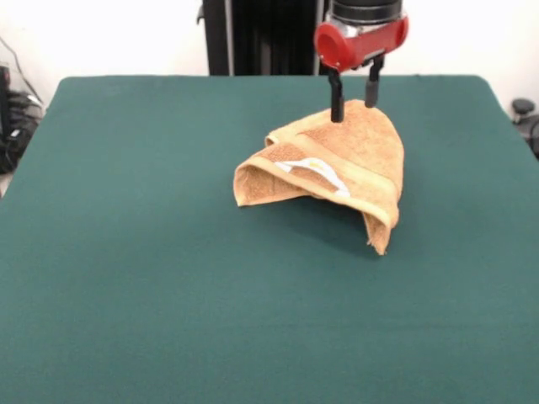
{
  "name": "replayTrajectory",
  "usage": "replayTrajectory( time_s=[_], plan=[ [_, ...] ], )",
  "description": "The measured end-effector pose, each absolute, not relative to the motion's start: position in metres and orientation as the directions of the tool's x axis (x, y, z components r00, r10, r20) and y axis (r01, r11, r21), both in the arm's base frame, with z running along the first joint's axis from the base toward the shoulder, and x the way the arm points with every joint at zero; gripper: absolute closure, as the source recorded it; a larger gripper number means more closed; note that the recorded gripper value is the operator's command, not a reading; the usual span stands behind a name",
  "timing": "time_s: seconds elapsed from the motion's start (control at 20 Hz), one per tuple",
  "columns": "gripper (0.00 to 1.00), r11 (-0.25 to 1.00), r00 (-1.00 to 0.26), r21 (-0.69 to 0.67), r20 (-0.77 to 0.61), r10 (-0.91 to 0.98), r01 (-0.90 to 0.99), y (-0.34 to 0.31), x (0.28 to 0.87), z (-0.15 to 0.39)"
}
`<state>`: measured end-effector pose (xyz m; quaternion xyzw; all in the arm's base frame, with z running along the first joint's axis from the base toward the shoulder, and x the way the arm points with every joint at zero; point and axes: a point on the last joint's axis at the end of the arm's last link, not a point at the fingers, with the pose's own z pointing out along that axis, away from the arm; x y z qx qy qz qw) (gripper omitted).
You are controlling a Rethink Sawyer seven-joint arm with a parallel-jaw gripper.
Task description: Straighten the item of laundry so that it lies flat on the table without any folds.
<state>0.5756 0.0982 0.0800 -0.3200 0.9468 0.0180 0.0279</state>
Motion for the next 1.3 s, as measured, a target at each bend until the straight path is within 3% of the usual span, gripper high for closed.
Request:
replayTrajectory(
  time_s=[1.3],
  plan=[
    [0.00,0.824,-0.823,-0.013,-0.032,-0.567,-0.567,0.023,0.568,0.058]
  ],
)
